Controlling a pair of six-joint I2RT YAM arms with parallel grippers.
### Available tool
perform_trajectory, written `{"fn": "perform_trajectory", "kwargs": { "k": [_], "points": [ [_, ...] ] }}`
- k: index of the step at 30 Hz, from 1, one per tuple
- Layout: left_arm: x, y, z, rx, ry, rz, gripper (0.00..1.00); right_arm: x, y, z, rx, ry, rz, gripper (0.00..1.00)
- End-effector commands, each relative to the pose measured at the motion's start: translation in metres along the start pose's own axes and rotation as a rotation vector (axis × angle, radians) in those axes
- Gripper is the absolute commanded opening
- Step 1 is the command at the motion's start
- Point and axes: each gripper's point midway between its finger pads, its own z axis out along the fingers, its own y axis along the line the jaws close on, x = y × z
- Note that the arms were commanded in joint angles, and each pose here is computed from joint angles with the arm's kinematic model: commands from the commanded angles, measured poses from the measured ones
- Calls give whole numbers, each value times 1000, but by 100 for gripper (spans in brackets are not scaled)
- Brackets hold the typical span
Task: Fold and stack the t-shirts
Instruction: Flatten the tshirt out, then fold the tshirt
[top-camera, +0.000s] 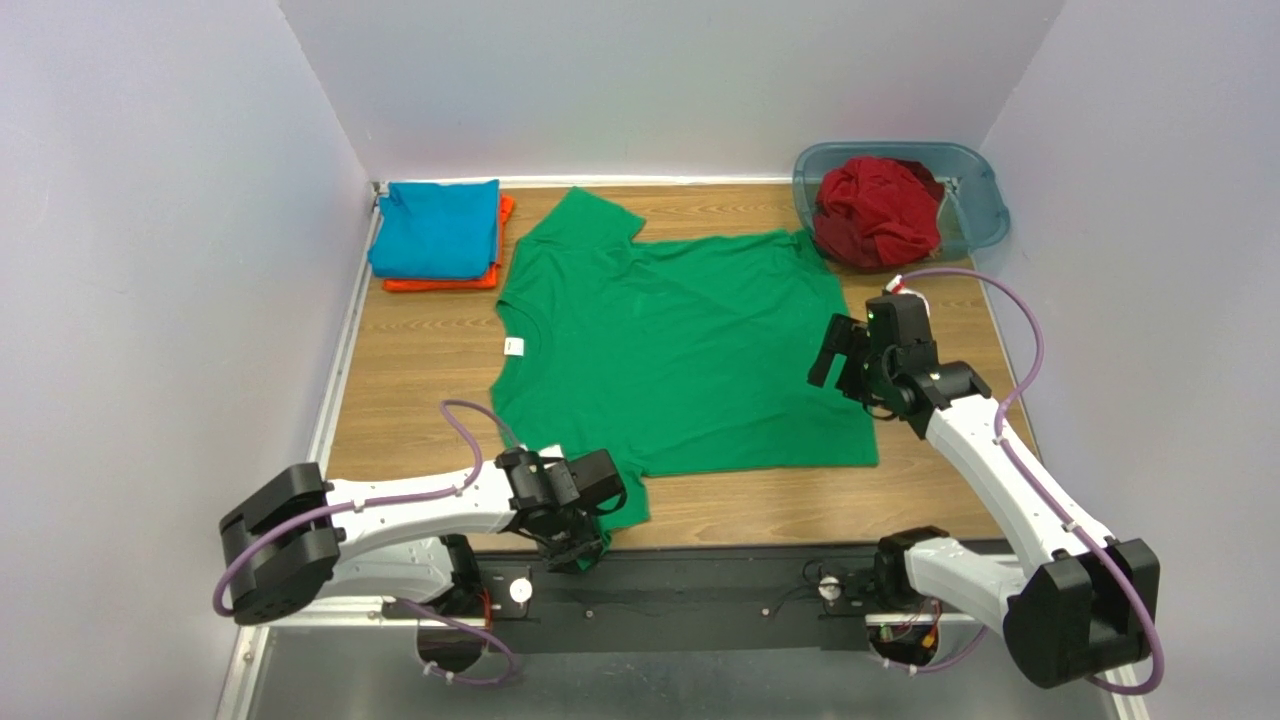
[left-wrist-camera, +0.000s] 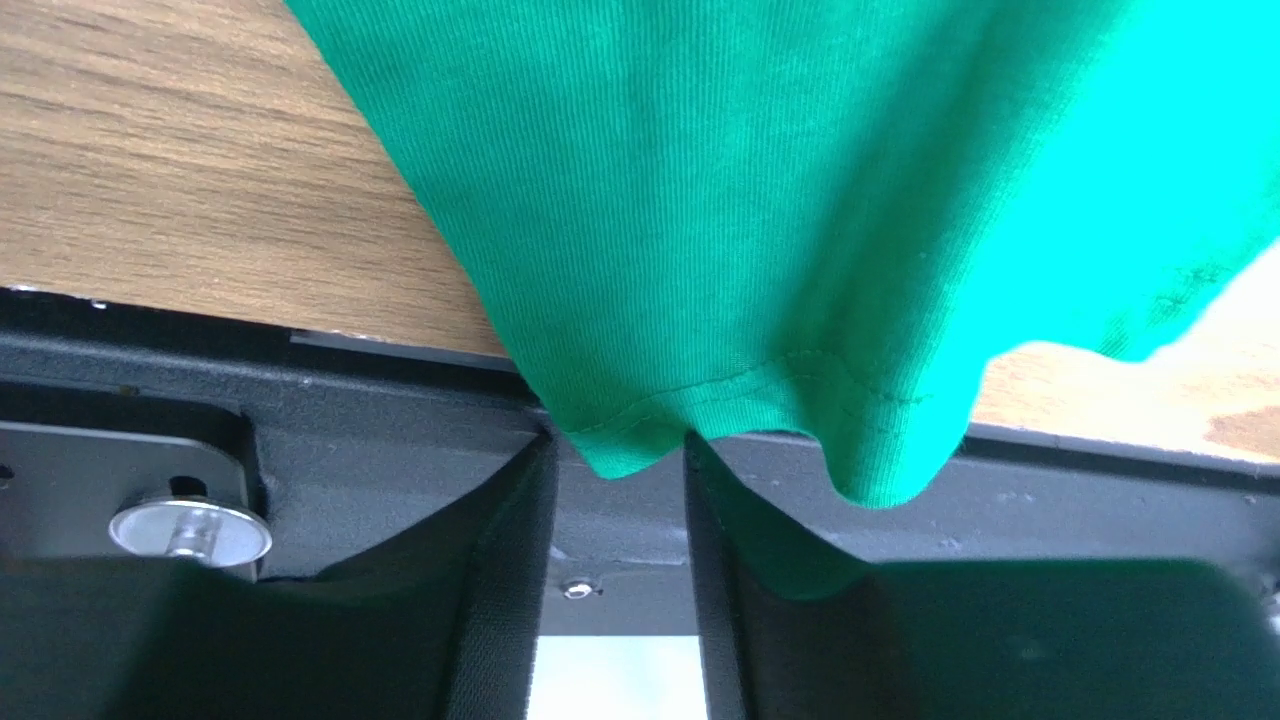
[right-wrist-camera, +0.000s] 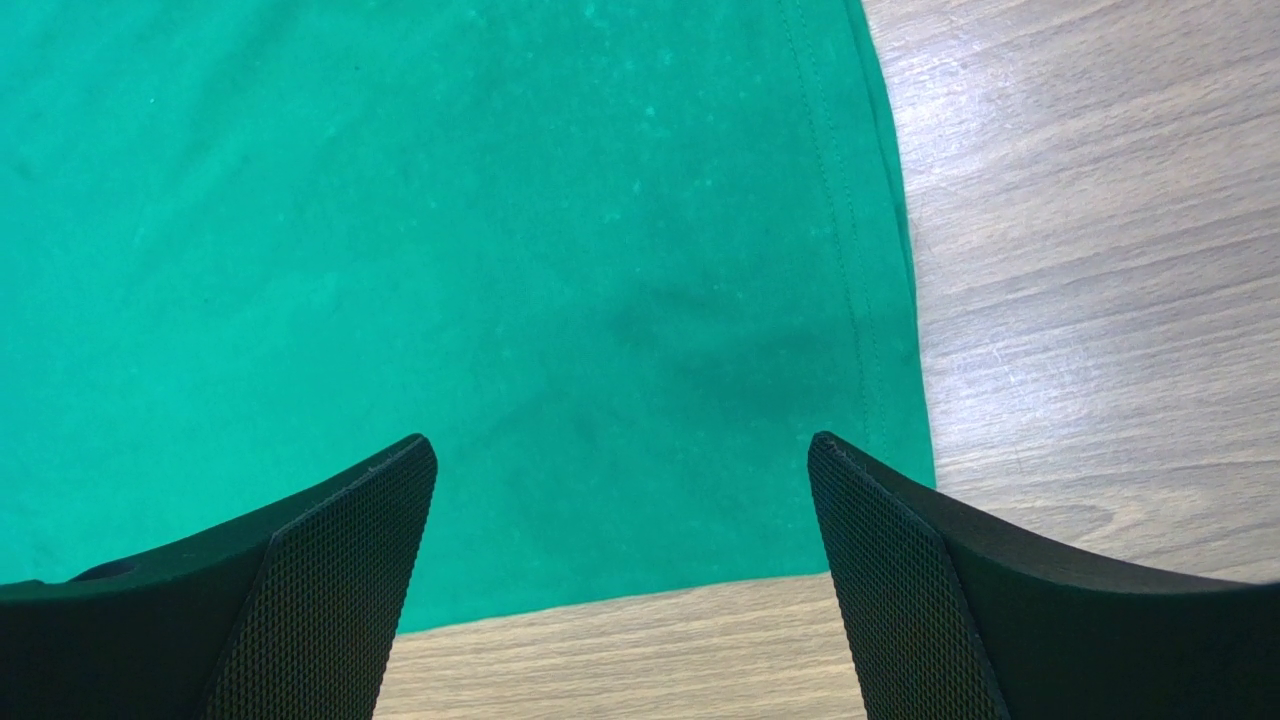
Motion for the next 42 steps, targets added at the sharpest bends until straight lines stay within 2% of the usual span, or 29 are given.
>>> {"fn": "perform_trajectory", "kwargs": {
  "k": [1, 2, 4, 5, 7, 16, 23, 30, 34, 42],
  "points": [
    [-1, -5, 16, -9, -10, -1, 38, 6, -1, 2, -5, 14, -5, 100],
    [-1, -6, 16, -11, -10, -1, 28, 6, 0, 1, -8, 15, -6, 100],
    [-3, -8, 14, -8, -20, -1, 16, 6, -1, 1, -7, 15, -2, 100],
    [-4, -10, 12, -2, -29, -5, 6, 7, -1, 2, -6, 16, -3, 100],
    [-9, -10, 7, 0, -55, -27, 0, 6, -2, 1, -2, 9, 0, 100],
    [-26, -26, -16, 124, -143, -98, 0, 4, -5, -8, -6, -32, 21, 100],
    [-47, -41, -41, 198, -250, -128, 0, 28, -2, -13, -48, 31, 110, 100],
    [-67, -51, -65, 273, -355, -190, 0, 62, -31, -4, 125, 114, 245, 100],
    [-72, -60, -79, 343, -378, -201, 0, 67, -37, 0, 171, 102, 336, 100],
    [-80, -61, -91, 430, -416, -237, 0, 88, -55, 8, 262, 113, 418, 100]
  ]
}}
